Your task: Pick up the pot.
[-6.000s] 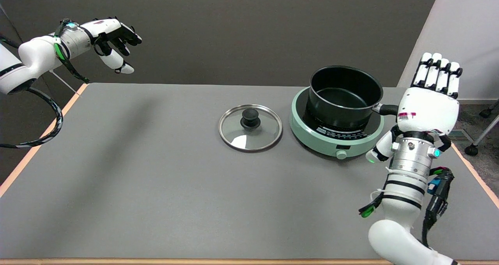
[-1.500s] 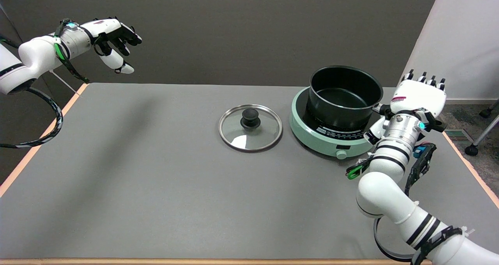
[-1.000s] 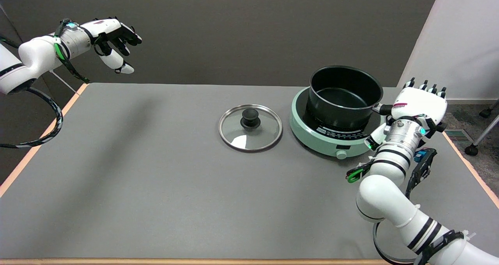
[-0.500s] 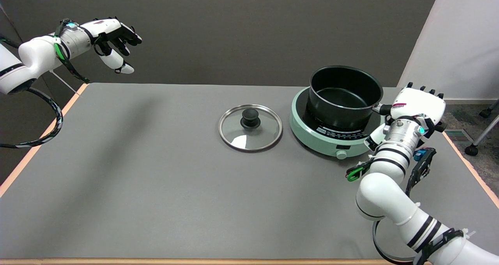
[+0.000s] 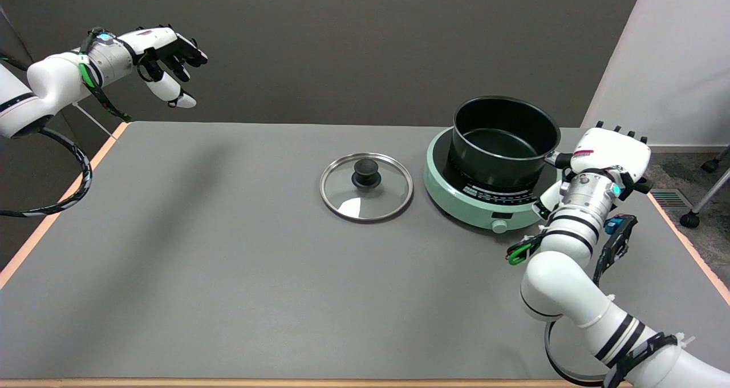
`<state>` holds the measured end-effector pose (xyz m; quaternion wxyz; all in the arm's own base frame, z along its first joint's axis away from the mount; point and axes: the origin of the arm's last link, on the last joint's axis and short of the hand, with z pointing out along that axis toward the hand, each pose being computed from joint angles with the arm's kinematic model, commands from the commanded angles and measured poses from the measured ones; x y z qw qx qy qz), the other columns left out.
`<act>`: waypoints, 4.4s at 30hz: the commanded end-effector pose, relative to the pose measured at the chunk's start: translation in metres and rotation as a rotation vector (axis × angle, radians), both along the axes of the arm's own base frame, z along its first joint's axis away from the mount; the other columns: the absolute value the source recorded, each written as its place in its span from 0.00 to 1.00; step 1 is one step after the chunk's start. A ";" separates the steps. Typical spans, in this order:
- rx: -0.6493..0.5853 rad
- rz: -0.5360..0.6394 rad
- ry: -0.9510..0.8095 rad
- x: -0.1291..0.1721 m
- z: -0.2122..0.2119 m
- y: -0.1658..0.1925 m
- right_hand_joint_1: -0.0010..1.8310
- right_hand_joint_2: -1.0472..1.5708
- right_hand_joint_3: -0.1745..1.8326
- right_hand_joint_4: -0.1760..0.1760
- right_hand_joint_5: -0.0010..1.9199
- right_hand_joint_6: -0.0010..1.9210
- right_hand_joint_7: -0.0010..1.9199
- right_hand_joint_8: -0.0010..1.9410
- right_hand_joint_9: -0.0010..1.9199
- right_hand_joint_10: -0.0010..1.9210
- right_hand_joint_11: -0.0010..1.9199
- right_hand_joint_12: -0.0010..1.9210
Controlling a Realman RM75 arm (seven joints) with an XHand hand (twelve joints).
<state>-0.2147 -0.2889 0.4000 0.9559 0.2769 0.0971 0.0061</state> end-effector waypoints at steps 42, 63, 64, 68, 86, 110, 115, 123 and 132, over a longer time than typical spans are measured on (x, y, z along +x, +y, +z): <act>-0.018 -0.037 -0.002 -0.012 0.007 0.000 0.72 0.42 1.00 0.25 0.70 0.70 0.70 0.69 0.70 0.70 0.70 0.70; -0.042 -0.019 -0.036 -0.022 0.018 -0.003 0.61 0.64 0.62 0.37 0.66 0.66 0.66 0.65 0.66 0.66 0.66 0.66; -0.043 -0.019 -0.036 -0.022 0.018 -0.003 0.61 0.68 0.60 0.36 0.66 0.66 0.66 0.65 0.66 0.66 0.66 0.66; -0.043 -0.020 -0.036 -0.022 0.018 -0.003 0.59 0.74 0.53 0.37 0.66 0.66 0.66 0.65 0.66 0.66 0.66 0.66; -0.027 0.005 -0.025 -0.016 0.017 -0.006 0.64 0.65 0.82 0.31 0.68 0.68 0.68 0.67 0.68 0.68 0.68 0.68; -0.027 0.021 -0.035 -0.011 0.017 -0.008 0.64 0.69 0.68 0.31 0.94 0.94 0.94 0.93 0.94 0.94 0.94 0.94; -0.022 0.034 -0.032 -0.007 0.016 -0.009 0.63 0.72 0.71 0.30 0.94 0.94 0.94 0.93 0.94 0.94 0.94 0.94; -0.006 0.061 -0.023 0.004 0.015 -0.008 0.63 0.74 0.74 0.29 0.94 0.94 0.94 0.93 0.94 0.94 0.94 0.94; 0.013 0.082 0.030 0.030 0.021 0.001 0.64 0.74 0.76 0.28 0.94 0.94 0.94 0.93 0.94 0.94 0.94 0.94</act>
